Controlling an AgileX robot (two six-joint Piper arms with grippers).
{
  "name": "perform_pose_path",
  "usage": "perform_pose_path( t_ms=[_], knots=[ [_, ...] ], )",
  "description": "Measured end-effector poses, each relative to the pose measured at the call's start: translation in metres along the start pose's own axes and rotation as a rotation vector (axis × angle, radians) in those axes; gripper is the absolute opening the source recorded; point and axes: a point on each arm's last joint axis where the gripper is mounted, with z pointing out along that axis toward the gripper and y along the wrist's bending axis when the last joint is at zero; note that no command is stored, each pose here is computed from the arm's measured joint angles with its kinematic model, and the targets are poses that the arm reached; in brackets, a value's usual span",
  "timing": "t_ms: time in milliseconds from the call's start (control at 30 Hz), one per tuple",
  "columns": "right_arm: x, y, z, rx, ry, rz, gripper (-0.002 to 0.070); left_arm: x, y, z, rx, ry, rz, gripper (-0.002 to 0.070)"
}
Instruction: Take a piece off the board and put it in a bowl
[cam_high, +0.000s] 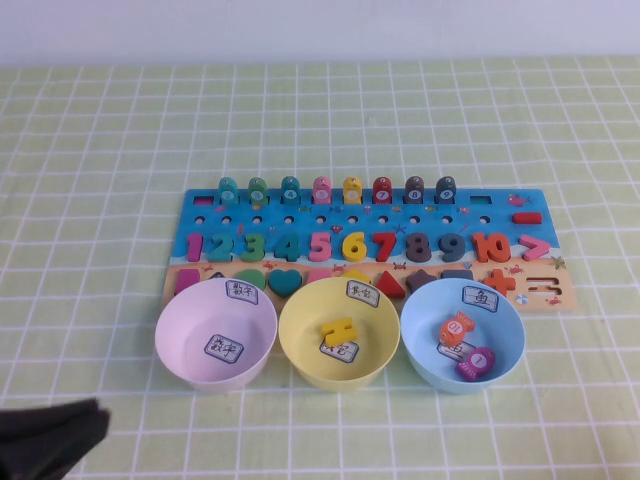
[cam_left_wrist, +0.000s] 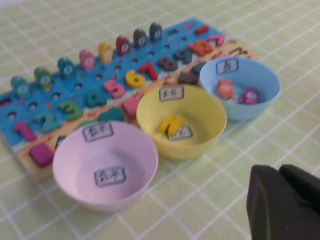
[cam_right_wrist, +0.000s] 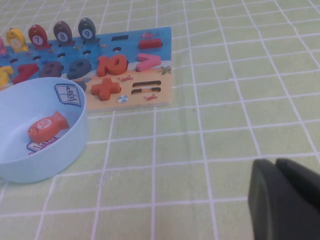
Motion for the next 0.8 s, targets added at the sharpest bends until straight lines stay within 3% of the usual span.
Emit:
perform_pose_path(
  t_ms=[200, 433, 667, 800],
  knots=[
    [0.0, 0.0, 0.0, 0.0, 0.0, 0.0, -0.0017, 0.019, 0.013, -0.001, -0.135, 0.132, -0.009, -0.0001],
    [0.0, 0.0, 0.0, 0.0, 0.0, 0.0, -0.0017, 0.032, 0.027, 0.005, -0.295, 0.137, -0.042, -0.0001],
    [0.0, 0.0, 0.0, 0.0, 0.0, 0.0, -0.0017, 0.065, 0.031, 0.023, -0.311, 0.008, 0.074, -0.0002],
    [0.0, 0.0, 0.0, 0.0, 0.0, 0.0, -0.0017, 0.09, 0.029, 0.032, -0.27, -0.049, -0.089, -0.0002]
  ],
)
